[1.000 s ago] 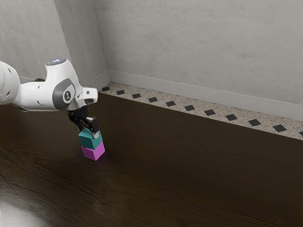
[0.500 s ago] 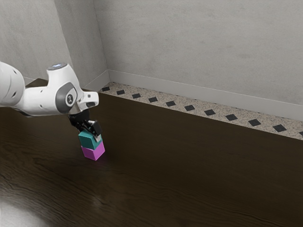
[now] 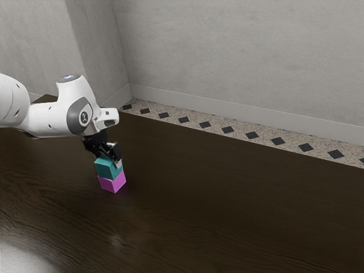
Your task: Pick up the blue block with one arm, and put the blue block on the table with one arm
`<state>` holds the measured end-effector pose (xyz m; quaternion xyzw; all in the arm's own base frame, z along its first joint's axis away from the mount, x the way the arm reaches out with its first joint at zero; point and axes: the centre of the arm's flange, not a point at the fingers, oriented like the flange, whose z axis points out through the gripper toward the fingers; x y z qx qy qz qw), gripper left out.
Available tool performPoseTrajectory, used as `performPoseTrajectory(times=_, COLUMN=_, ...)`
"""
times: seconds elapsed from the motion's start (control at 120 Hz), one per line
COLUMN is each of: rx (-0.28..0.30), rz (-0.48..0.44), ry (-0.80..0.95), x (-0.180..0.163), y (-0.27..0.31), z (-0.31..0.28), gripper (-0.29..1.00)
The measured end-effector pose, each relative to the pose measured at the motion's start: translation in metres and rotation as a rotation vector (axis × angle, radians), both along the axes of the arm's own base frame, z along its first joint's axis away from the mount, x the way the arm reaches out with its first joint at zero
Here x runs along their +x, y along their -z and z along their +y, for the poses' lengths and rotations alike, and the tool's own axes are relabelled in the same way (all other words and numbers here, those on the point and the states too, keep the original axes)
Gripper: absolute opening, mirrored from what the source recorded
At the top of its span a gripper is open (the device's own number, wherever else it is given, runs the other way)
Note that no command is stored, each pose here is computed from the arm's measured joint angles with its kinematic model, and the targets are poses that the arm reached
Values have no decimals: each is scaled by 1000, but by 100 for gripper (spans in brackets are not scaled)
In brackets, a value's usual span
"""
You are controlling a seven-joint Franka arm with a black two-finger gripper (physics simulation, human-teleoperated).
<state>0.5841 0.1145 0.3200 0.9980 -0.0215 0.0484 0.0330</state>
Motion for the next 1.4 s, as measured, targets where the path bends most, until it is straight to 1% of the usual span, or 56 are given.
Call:
performPoseTrajectory(times=0.45, rx=6, rz=23, ry=-73, x=-2, y=2, z=-1, gripper=70)
performPoseTrajectory(times=0.717, rx=37, rz=35, ry=-65, x=-4, y=0, z=-3, gripper=70)
performPoseTrajectory(times=0.95, rx=39, rz=36, ry=-73, x=-3, y=1, z=-5, gripper=70)
performPoseTrajectory(times=1.158, rx=36, rz=34, ry=-89, x=-3, y=1, z=-5, gripper=45)
performPoseTrajectory(times=1.292, rx=37, rz=29, ry=-98, x=-3, y=-2, z=-5, gripper=40)
performPoseTrajectory(times=1.4, rx=37, rz=12, ry=-104, x=-3, y=-14, z=-6, gripper=38)
